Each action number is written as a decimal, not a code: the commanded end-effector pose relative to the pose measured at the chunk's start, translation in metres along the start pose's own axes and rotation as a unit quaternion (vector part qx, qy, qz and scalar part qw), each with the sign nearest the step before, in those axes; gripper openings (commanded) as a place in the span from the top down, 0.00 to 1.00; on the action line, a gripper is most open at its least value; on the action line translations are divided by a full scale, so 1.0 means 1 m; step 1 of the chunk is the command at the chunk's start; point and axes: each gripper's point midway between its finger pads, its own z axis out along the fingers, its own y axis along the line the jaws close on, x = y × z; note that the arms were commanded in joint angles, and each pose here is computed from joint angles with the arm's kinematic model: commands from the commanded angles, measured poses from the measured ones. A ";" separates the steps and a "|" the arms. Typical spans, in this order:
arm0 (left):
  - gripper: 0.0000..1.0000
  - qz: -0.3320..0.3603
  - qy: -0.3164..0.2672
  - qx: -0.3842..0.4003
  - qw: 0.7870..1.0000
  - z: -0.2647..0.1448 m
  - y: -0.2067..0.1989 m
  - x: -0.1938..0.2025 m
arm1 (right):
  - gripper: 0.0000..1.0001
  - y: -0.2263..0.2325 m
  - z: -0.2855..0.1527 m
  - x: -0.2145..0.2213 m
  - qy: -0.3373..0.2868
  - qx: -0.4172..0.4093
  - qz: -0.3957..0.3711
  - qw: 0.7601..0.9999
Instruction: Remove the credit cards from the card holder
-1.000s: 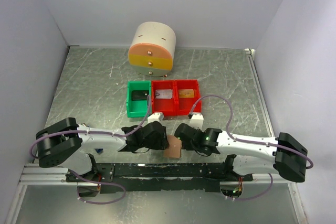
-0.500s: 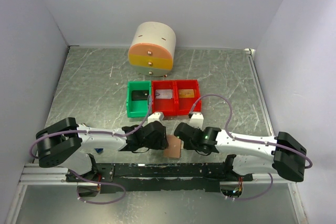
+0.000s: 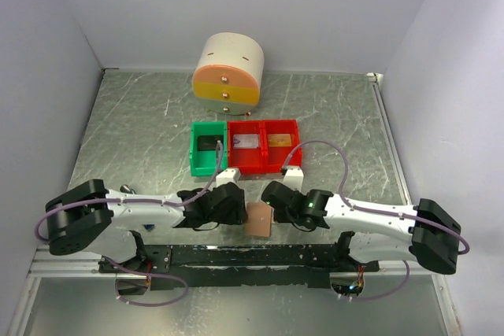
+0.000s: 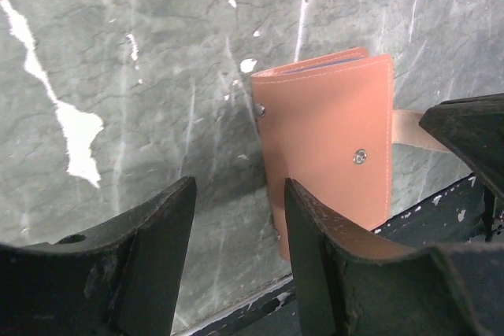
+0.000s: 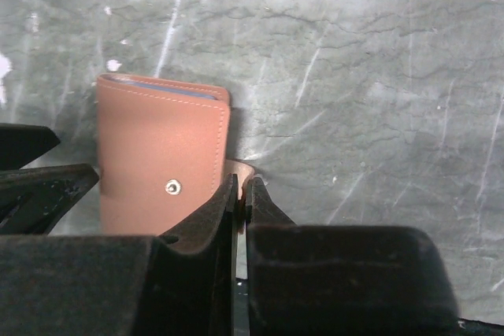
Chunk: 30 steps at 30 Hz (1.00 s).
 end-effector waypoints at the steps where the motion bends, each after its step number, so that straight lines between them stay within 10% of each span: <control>1: 0.38 -0.009 -0.027 -0.020 0.999 -0.011 0.013 -0.008 | 1.00 0.016 -0.009 -0.011 -0.017 -0.048 0.005 0.999; 8: 0.11 0.004 -0.084 -0.062 0.994 -0.035 0.041 -0.038 | 1.00 0.064 -0.035 -0.031 -0.030 -0.160 -0.005 0.987; 30: 0.06 -0.141 -0.156 -0.070 0.975 -0.109 0.100 -0.066 | 1.00 0.158 -0.047 -0.053 -0.015 -0.288 -0.017 0.957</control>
